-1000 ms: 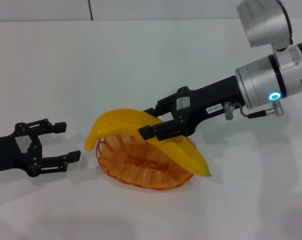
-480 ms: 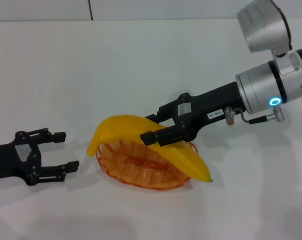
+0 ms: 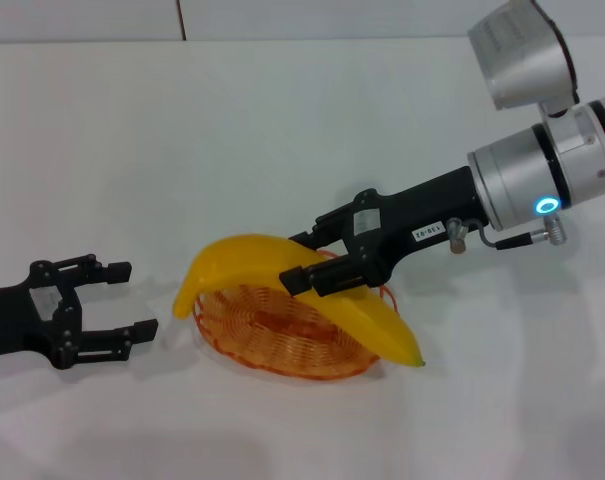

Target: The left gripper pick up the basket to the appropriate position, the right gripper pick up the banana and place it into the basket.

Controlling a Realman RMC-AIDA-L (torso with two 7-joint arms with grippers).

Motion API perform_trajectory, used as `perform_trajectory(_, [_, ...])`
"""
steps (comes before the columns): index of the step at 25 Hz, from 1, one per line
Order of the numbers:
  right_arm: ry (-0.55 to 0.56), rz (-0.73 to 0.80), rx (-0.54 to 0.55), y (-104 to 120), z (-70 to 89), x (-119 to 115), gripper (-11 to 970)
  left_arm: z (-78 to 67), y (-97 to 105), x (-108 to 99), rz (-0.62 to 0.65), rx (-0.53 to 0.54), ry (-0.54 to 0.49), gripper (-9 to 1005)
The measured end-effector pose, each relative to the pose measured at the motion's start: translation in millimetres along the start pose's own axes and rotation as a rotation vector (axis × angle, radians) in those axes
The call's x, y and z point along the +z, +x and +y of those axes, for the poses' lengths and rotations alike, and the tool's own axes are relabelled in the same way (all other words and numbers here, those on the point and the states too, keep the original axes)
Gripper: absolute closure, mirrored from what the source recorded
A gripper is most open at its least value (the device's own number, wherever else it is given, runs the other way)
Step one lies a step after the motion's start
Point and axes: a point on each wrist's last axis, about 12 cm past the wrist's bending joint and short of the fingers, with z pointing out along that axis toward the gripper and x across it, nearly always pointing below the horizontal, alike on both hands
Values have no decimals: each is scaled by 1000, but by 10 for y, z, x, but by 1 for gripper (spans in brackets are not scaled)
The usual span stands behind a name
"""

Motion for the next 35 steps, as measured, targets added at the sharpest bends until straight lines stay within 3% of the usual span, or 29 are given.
perform_trajectory(16, [23, -8, -14, -14, -26, 10, 398, 1, -1, -4, -3, 0, -3, 155])
perform_trajectory(23, [-12, -7, -38, -49, 16, -47, 315, -10, 16, -16, -2, -5, -6, 155])
perform_trajectory(27, [-58, 7, -133, -24, 111, -242, 286, -9, 21, -27, -2, -6, -11, 155])
perform_trajectory(35, [57, -77, -290, 379, 189, -801, 235, -12, 48, -63, -1, -16, -27, 155])
